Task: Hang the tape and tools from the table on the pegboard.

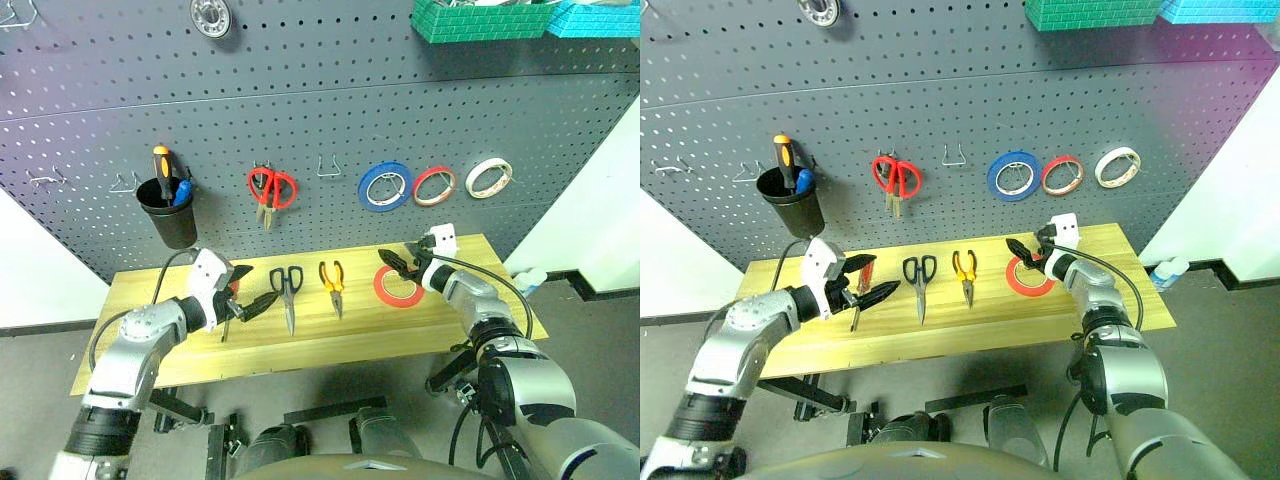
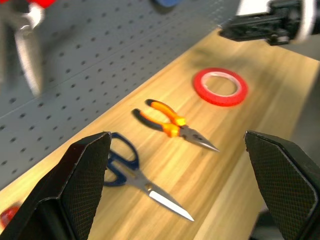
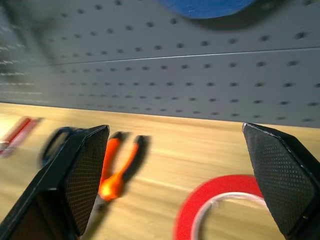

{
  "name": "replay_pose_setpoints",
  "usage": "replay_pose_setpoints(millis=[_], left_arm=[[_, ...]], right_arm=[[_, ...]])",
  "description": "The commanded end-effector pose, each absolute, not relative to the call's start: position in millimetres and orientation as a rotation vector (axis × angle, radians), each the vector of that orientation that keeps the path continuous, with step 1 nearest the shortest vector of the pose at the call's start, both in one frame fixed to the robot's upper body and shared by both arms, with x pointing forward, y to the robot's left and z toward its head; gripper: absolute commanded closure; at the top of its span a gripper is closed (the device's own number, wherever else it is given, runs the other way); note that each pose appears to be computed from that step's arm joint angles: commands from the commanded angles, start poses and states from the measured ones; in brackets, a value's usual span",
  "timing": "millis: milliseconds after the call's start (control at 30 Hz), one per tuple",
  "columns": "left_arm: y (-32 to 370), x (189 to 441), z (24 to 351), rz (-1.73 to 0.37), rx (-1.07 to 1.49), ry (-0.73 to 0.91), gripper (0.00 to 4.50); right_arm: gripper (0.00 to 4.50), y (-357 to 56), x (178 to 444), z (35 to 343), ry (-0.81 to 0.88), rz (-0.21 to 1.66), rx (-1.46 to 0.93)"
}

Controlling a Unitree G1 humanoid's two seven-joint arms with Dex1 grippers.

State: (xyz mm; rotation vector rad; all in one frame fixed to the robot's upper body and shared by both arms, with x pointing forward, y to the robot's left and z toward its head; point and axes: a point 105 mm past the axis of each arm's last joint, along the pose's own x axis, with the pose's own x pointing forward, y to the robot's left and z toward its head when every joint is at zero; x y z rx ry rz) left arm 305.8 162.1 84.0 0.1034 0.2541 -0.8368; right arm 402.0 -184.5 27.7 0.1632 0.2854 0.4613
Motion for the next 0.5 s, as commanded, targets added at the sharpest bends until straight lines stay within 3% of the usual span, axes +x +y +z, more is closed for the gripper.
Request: replay_pose_setpoints(millis=[33, 267, 500], left_arm=[[160.7, 323.6, 95.4, -0.875, 0.086, 0.247, 0.04], [152.0, 353.6, 103.4, -0.889, 0.120, 0.201, 0.04], [148.5, 359.4, 111.2, -0.882, 0.149, 0.141, 0.04]], right_arm=[[0.00, -184.5, 413.2, 45.5, 0.275, 0.465, 0.194], [0.00, -176.9, 411.7, 43.1, 0.271, 0.509, 0.018], [0.00, -176.4, 404.4, 36.3, 0.287, 0.558, -0.035]])
